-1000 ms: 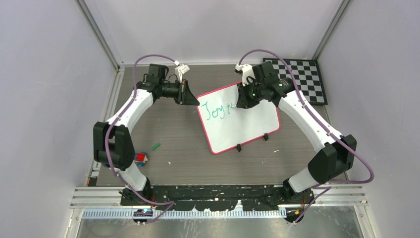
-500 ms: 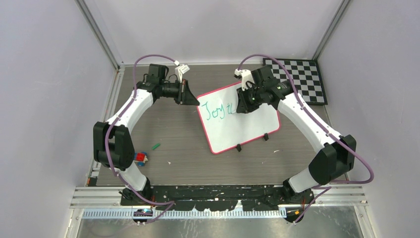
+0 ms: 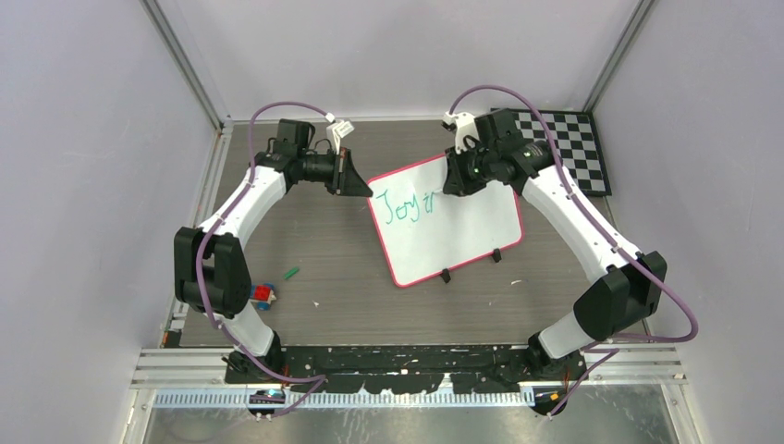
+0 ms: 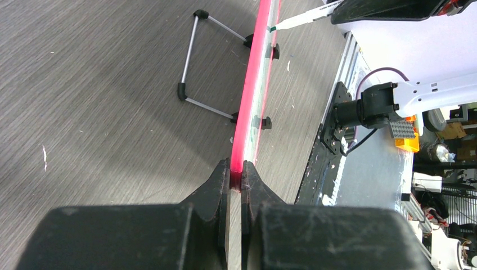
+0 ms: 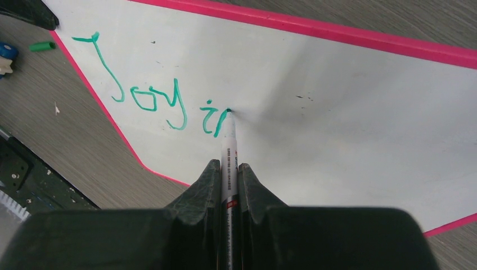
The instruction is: Write a sentence on the whiteboard
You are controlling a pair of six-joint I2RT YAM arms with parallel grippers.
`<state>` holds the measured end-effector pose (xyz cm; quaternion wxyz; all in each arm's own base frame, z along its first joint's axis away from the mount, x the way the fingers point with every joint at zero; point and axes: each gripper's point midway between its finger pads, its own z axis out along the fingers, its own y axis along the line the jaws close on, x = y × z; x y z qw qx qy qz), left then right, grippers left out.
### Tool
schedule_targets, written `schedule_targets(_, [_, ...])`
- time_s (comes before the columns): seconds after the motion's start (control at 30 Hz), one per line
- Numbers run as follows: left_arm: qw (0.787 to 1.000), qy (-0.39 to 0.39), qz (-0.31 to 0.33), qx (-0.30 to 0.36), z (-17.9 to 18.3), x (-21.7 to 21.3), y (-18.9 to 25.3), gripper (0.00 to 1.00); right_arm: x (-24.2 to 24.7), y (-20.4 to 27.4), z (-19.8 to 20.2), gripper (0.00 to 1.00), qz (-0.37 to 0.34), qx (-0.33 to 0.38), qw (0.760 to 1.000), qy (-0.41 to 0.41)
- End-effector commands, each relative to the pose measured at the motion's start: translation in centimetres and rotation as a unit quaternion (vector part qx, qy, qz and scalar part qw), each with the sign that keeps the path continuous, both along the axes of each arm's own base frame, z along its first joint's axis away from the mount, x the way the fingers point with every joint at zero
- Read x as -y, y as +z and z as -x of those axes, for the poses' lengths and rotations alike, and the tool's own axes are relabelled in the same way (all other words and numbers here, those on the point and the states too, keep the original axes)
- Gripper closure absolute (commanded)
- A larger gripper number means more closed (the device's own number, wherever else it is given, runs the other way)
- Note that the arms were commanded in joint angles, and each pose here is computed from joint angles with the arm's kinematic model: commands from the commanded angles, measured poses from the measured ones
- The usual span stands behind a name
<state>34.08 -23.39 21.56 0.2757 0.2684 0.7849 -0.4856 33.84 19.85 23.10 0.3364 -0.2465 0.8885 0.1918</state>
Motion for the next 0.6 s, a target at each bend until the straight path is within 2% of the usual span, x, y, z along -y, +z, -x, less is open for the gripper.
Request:
schedule_targets(0.0, [1.000, -0.018, -0.001, 0.011, 1.1, 0.4, 0.8, 1.00, 0.8, 1.7, -2.3, 1.00, 0.003, 0.046, 0.999, -0.020])
schedule_targets(0.57, [1.000, -0.017, -0.002, 0.008, 1.0, 0.4, 0.6, 1.00, 1.8, -0.6, -0.3, 1.00, 0.003, 0.013, 1.000, -0.021])
